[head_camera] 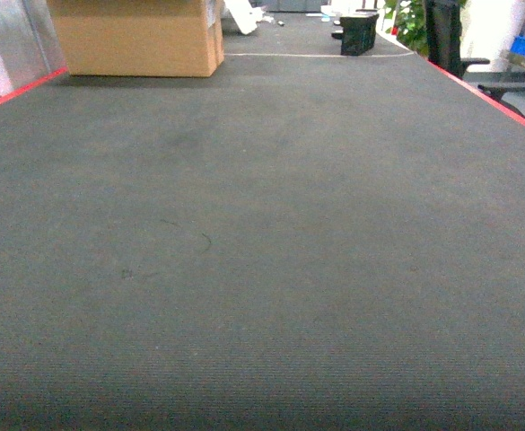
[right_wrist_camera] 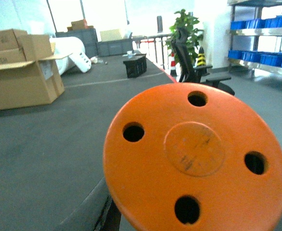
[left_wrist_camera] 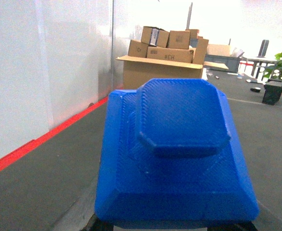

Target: Sort blue parts and orange caps into right shelf containers

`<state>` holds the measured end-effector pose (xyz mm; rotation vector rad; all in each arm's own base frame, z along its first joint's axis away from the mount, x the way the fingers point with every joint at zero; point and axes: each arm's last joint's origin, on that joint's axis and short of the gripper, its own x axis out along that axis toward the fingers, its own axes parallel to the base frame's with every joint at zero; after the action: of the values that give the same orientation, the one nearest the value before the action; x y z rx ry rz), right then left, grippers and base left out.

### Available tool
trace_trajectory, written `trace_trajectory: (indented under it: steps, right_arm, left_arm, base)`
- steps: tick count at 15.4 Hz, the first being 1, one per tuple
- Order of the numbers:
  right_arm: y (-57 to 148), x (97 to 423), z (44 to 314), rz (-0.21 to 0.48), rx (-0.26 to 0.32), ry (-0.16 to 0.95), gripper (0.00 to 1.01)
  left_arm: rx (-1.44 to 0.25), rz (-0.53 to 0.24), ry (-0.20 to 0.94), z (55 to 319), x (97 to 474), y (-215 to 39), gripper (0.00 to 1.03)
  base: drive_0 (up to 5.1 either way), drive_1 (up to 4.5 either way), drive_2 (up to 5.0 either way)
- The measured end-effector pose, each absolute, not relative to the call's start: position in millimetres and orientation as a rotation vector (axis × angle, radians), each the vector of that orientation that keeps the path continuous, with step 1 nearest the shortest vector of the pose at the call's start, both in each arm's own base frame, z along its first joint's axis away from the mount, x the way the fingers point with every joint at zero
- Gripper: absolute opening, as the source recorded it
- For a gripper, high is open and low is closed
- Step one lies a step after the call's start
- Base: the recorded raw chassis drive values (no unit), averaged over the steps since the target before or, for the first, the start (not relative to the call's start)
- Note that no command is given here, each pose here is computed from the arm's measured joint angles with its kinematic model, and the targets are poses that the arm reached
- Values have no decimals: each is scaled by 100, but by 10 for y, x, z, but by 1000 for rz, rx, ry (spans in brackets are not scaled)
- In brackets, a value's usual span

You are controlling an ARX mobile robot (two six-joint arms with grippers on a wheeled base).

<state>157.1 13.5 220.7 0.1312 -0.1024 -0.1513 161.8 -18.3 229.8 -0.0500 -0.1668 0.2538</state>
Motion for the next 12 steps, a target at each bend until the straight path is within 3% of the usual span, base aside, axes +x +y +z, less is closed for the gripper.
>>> trace_trajectory:
  steps: [5,7,8,10,12]
  right_arm:
    - [150,1552,2184,-114,111,-55,45]
    - [116,1478,2089,-15,41,6,45]
    - [86,1442,2038,3,26,7,45]
    - [-15,1381,1960,-20,20,8,45]
    - [-3,1331,1902,-2,14,8,45]
  left_arm:
    - [-45,242,-133,2259,1603,-210,42]
    - [-2,75,-16,2204,1536,-147,42]
    - [1,20,-1,2122,1488,-133,42]
    - [2,-4,13,2011,1427,-110,42]
    - [1,9,11,1944,1370,3,42]
  base:
    - [0,0,0]
    - [0,0,0]
    - [0,0,0]
    - [0,0,0]
    - [0,0,0]
